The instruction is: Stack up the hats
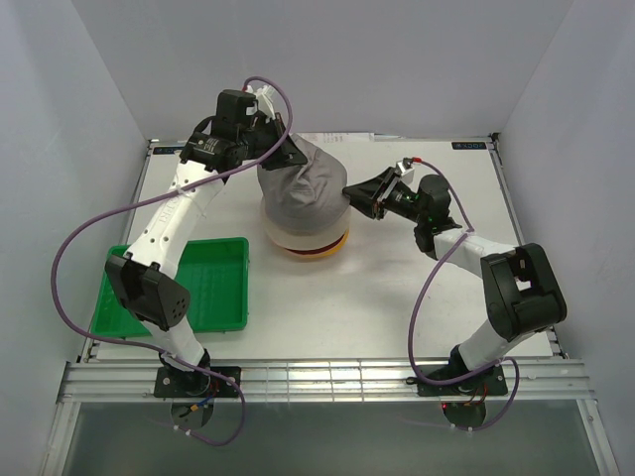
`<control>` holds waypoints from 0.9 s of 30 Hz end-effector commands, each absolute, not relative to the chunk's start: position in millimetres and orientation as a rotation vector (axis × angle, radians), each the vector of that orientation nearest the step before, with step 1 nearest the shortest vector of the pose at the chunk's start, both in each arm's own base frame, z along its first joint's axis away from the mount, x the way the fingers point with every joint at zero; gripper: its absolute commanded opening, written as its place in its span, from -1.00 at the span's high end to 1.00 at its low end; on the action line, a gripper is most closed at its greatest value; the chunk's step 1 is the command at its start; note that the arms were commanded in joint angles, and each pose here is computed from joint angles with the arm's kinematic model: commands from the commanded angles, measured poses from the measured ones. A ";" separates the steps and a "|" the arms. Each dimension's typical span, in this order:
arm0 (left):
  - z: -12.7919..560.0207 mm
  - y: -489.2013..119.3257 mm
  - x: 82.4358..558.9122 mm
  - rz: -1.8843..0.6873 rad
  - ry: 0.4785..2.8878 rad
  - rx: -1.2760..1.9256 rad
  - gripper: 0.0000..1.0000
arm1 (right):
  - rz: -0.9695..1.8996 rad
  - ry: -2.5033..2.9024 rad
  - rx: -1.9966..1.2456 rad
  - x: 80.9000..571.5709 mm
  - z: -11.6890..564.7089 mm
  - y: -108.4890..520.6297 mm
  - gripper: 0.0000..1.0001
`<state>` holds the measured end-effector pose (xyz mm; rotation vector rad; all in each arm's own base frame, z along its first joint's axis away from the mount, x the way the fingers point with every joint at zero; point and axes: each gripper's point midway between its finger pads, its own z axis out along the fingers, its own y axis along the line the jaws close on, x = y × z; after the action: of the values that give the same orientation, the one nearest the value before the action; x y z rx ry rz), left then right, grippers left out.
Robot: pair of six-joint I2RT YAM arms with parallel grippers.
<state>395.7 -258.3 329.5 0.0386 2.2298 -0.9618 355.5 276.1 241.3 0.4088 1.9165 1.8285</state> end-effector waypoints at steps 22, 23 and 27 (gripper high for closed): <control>376.2 -236.9 401.4 -0.978 2.086 0.075 0.15 | 1.733 1.989 0.404 360.2 215.5 271.9 0.84; 378.7 -233.0 402.8 -0.979 2.076 0.076 0.07 | 1.731 1.990 0.402 360.7 216.1 272.1 0.84; 393.5 -215.6 404.3 -0.953 2.030 0.060 -0.21 | 1.717 2.001 0.387 361.9 216.4 272.6 0.84</control>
<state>417.2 -230.1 337.4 0.0095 2.1833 -0.9453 355.5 274.8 205.4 0.4399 2.0235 1.7525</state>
